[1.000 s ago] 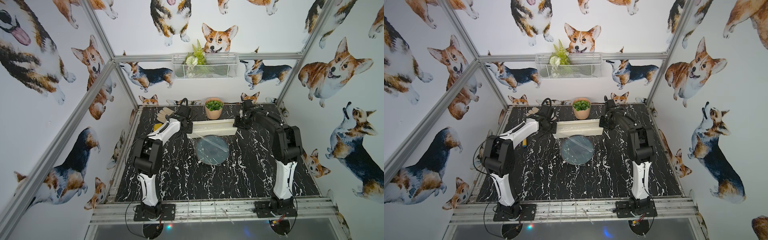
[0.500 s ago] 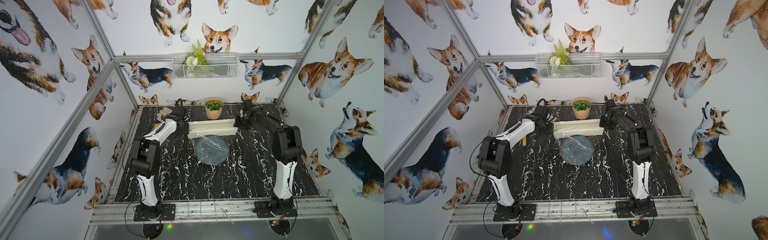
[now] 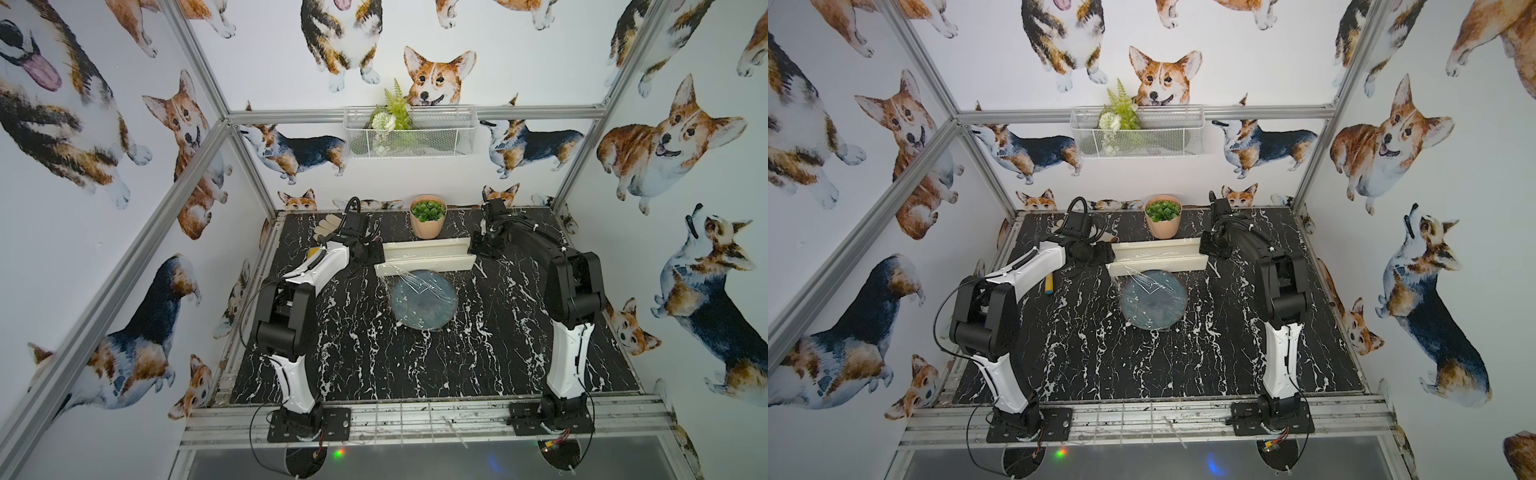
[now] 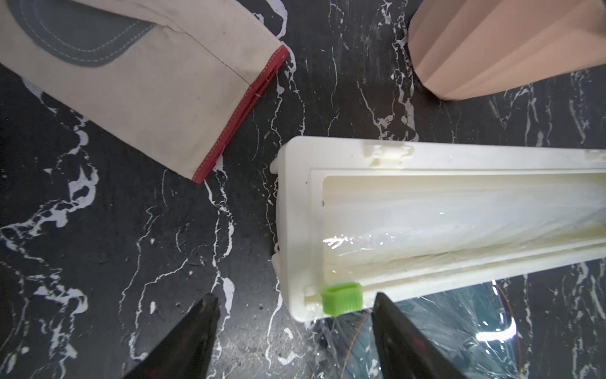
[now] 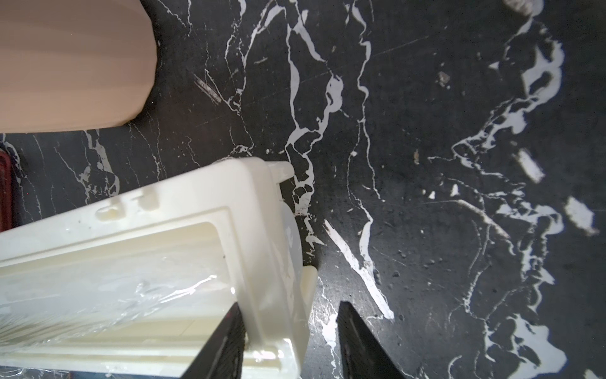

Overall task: Wrap the plate with plastic wrap
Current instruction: Tear off the plastic wrap from the plastic wrap cutting box.

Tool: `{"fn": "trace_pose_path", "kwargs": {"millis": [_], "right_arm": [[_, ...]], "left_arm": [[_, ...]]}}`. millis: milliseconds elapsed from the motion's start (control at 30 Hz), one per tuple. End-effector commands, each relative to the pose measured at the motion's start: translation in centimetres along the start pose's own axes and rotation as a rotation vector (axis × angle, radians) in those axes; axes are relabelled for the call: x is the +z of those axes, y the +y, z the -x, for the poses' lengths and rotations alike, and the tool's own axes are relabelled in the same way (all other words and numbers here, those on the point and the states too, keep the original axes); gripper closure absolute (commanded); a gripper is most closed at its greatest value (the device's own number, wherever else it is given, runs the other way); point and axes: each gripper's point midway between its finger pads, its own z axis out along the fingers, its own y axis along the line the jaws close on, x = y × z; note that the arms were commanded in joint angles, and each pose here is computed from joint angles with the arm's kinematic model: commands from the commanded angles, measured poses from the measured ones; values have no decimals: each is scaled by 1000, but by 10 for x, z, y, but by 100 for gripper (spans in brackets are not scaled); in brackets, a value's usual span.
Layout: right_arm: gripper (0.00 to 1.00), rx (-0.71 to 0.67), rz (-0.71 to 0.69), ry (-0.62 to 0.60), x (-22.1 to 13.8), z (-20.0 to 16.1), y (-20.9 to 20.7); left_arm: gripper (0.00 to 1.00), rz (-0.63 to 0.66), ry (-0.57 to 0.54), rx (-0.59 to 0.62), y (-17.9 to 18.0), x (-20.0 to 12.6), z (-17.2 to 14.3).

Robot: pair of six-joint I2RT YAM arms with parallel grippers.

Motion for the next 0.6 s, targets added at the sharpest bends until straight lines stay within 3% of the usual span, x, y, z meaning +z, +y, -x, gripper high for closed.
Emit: {"fn": "trace_pose_path", "kwargs": {"millis": [0, 233, 500, 567], "right_arm": [[52, 1, -109, 87, 3, -22, -25], [52, 0, -104, 85, 4, -20, -23], [52, -1, -109, 86, 4, -19, -24], [52, 0, -108, 89, 4, -20, -24]], "left_arm": [[26, -50, 7, -13, -10, 7, 1], [41, 22, 44, 21, 7, 21, -10], [45, 18, 61, 12, 7, 29, -14], [52, 12, 61, 7, 5, 28, -14]]}}
